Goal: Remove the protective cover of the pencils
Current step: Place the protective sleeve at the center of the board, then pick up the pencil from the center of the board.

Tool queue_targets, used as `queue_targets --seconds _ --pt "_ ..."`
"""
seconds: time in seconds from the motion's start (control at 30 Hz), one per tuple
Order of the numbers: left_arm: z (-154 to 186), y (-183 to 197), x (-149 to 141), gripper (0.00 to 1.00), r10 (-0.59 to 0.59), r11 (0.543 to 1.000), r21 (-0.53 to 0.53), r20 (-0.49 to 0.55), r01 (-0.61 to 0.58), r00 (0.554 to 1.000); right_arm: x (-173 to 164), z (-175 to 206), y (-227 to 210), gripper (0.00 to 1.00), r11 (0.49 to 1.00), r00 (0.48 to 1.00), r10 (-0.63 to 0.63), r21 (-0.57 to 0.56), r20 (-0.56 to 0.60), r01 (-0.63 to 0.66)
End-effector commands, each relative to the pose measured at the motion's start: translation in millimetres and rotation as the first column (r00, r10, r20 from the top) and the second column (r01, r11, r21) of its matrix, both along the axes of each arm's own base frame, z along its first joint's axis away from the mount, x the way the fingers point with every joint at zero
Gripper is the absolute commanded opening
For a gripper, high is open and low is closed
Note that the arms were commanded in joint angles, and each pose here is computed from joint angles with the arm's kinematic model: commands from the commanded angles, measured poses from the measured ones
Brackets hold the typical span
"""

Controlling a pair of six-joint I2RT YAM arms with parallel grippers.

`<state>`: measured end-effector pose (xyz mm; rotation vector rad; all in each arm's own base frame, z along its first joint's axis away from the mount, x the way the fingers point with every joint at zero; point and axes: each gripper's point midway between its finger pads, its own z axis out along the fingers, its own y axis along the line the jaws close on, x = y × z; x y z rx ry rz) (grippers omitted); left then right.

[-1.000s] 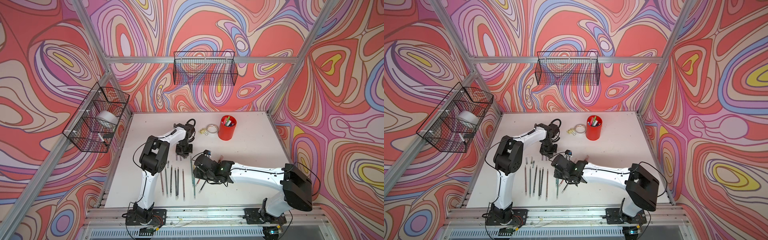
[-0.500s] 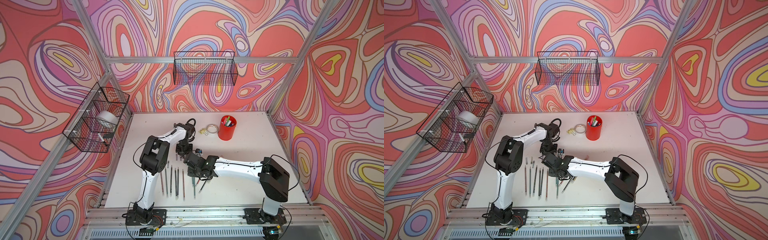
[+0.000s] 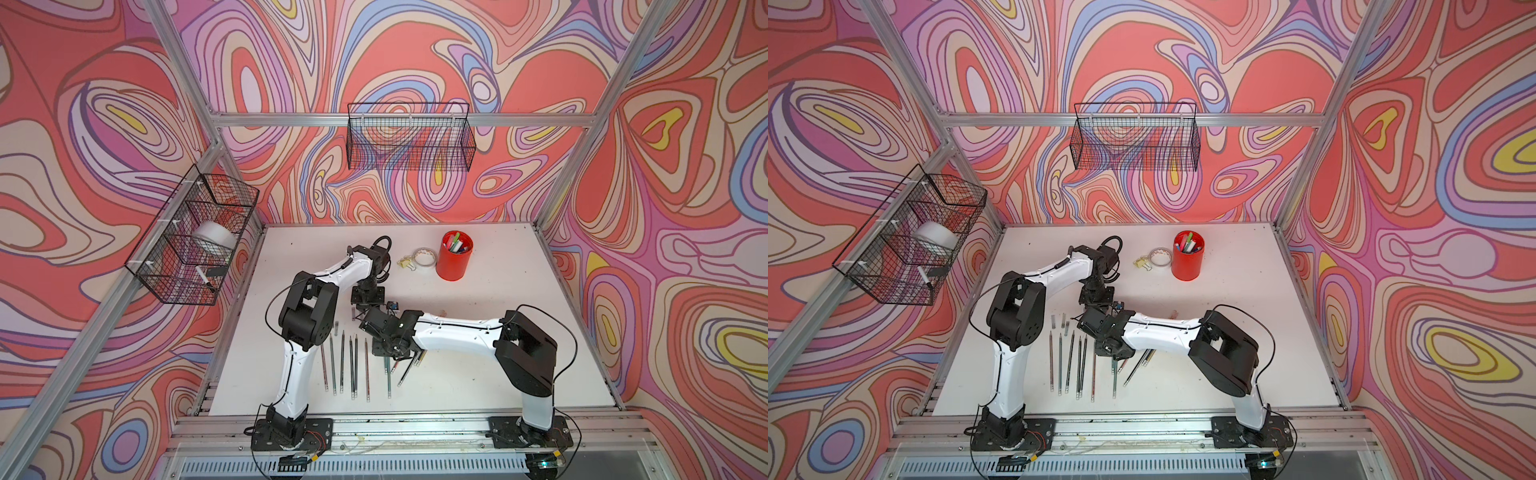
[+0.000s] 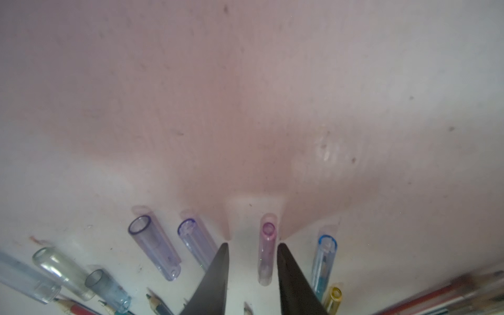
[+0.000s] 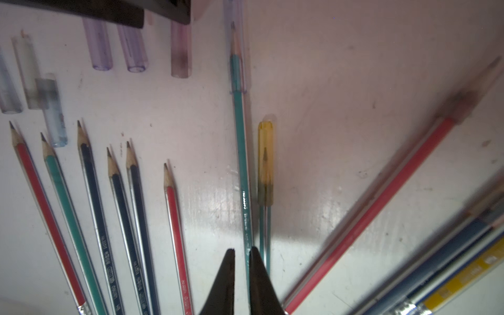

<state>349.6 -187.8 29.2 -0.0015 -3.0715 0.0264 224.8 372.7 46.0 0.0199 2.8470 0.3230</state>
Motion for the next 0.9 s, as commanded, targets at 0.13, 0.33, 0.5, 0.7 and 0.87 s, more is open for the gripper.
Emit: queue_targets --seconds 0.13,0.33,0.5,0.7,0.87 --pt "35.7 7.2 7.4 0.34 -0.022 0.999 0.032 0.094 0.019 0.995 2.0 -11.9 -3.4 0.14 0.998 1.000 0.002 -0.055 -0.008 -0.003" --pt "56.0 8.4 13.3 0.35 -0.015 1.000 0.014 0.180 0.012 0.984 1.8 -20.7 -3.8 0.13 0.997 1.000 0.005 -0.083 -0.022 -0.007" --pt "74.3 9.8 17.6 0.36 -0.001 1.000 -0.011 0.262 0.004 0.965 0.0 -30.2 -2.1 0.12 0.995 0.999 0.010 -0.103 -0.047 -0.015" --pt "98.5 16.4 22.4 0.36 0.015 1.000 -0.018 0.362 -0.009 0.932 -0.7 -38.0 -0.7 0.14 0.991 0.997 0.012 -0.129 -0.070 -0.021" --pt "122.8 20.2 22.2 0.39 0.036 0.999 -0.050 0.446 -0.015 0.894 -3.3 -45.7 -4.1 0.21 0.988 0.996 0.003 -0.156 -0.091 -0.017"
